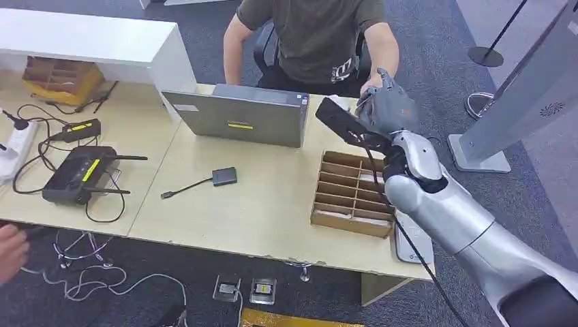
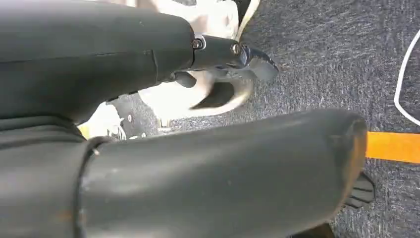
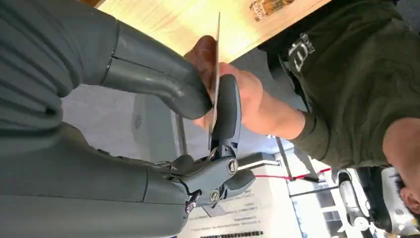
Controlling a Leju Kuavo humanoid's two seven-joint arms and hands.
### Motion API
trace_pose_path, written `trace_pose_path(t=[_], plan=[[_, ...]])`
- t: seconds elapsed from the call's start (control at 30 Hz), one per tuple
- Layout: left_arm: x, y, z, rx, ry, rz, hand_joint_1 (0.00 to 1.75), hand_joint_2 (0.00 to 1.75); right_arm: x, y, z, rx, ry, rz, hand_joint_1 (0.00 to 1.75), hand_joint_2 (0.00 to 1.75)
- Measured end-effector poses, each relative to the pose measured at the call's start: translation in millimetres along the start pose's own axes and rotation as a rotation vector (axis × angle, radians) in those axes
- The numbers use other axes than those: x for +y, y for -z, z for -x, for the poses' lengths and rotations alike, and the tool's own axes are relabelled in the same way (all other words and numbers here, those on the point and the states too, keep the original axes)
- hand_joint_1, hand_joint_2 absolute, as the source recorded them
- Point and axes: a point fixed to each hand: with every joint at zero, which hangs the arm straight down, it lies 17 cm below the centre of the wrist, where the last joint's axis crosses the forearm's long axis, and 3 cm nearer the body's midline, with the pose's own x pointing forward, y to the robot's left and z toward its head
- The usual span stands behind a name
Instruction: Pass the card to the sensor for recognition and then transmit it.
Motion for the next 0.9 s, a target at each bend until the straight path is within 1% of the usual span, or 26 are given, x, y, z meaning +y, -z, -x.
trace_pose_path(t=[0.03, 0.13, 0.17, 0.33, 0.57, 0.67, 0.9], plan=[[0, 0, 1, 0.0, 0.004, 0.001, 0.0, 0.0, 3, 0, -1, 0.005, 0.0, -0.002, 0.0, 1.75], [-2, 0, 1, -0.002, 0.017, 0.008, 0.0, 0.0, 9, -1, 1, 0.023, -0.007, 0.002, 0.0, 1.75], [-2, 0, 1, -0.002, 0.02, 0.009, 0.0, 0.0, 10, -1, 2, 0.026, -0.012, 0.004, 0.0, 0.0], [-3, -1, 1, 0.006, 0.035, 0.015, 0.0, 0.0, 13, -2, 6, 0.031, -0.033, 0.025, 0.0, 0.0], [-6, -1, -5, 0.006, 0.059, 0.026, 0.0, 0.0, 22, -8, 10, 0.023, -0.132, 0.035, 0.0, 0.0], [-8, -2, -7, 0.004, 0.063, 0.031, 0.0, 0.0, 28, -12, 13, 0.019, -0.177, 0.026, 0.0, 0.0], [-11, -2, -8, 0.003, 0.07, 0.044, 0.0, 0.0, 39, -20, 31, 0.057, -0.25, -0.009, 0.0, 0.0]])
